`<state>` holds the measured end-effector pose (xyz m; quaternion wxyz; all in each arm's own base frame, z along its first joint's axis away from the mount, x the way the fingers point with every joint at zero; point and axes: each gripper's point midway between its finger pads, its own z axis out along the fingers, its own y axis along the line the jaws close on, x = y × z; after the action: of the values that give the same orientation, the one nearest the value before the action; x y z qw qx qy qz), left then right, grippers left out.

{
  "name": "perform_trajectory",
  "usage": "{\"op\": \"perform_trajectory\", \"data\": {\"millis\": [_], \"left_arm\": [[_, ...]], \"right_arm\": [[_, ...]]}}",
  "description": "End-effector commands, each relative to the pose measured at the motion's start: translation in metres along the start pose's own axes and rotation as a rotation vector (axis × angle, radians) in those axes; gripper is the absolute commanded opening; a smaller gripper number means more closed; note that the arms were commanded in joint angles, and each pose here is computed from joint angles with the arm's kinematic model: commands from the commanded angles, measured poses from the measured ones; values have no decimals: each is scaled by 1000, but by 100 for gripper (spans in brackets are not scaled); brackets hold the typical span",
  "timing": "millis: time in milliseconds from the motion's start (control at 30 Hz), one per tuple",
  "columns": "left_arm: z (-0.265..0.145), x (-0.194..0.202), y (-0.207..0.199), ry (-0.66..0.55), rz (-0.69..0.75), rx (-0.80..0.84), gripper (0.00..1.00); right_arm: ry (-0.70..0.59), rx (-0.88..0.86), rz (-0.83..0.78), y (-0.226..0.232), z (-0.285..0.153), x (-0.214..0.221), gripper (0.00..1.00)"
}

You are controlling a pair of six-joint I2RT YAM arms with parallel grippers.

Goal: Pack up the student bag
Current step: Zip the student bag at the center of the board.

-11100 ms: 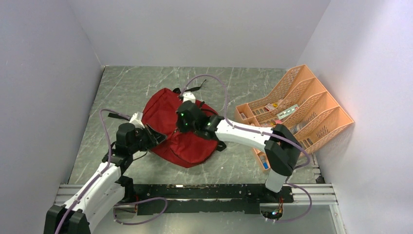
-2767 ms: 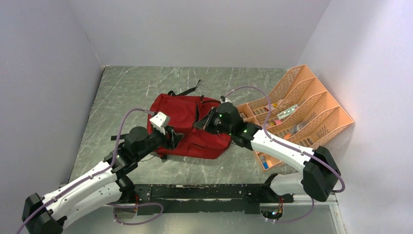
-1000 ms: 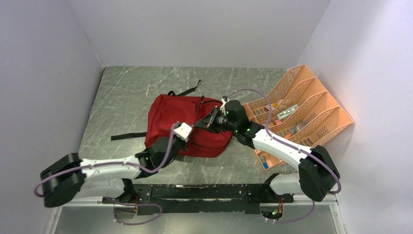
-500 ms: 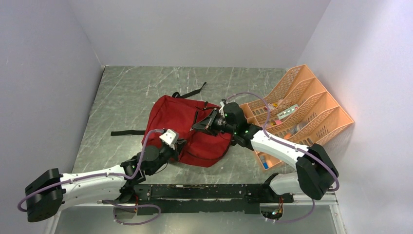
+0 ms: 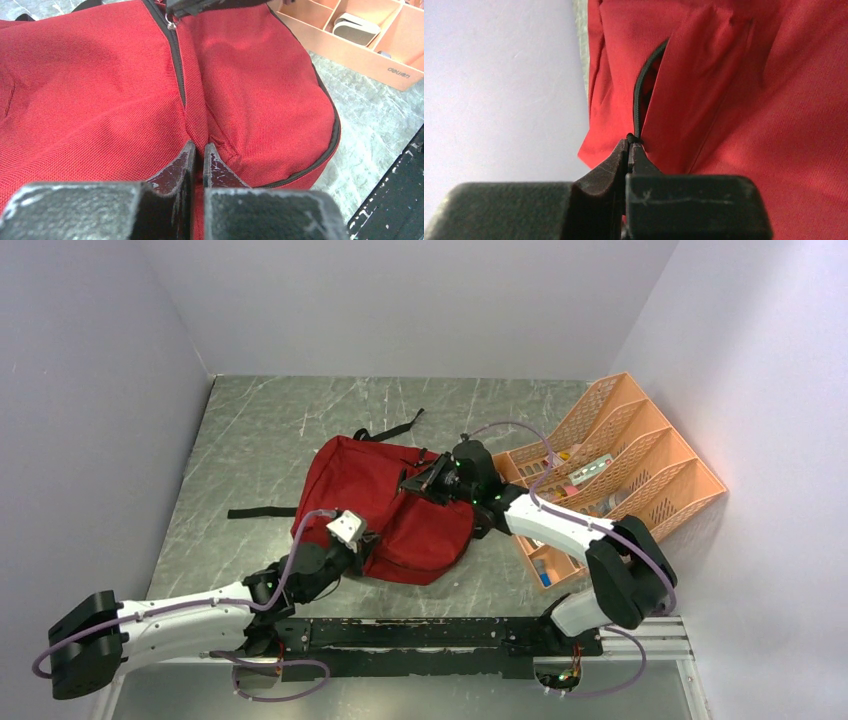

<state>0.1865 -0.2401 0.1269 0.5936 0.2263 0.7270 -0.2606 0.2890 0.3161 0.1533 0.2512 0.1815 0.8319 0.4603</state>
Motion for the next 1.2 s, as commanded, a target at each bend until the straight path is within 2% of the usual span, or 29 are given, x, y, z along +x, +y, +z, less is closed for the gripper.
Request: {"op": "perform_trajectory", "data": {"millis": [0,567,833,933,1033,1167], "left_arm": [[-9,19,-10,66,8,64,5],[-18,14,-12,48,-13,90,5],[-22,9,-10,42,-20,86,5],[-25,5,-9,34,-30,85,5],[-27,-5,-10,17,-42,85,5],[-30,-25,-12,-23,-70,93,36]], "right_arm": [[-161,13,-55,7,13,-54,0],[-162,178,-124,-38,77,-104,0],[-170,303,-161,-71,88,-112,0],[-166,271,-164,-67,82,-109,0],[-98,107,-208,-35,78,-95,0],[26,-86,-237,6,65,-71,0]]}}
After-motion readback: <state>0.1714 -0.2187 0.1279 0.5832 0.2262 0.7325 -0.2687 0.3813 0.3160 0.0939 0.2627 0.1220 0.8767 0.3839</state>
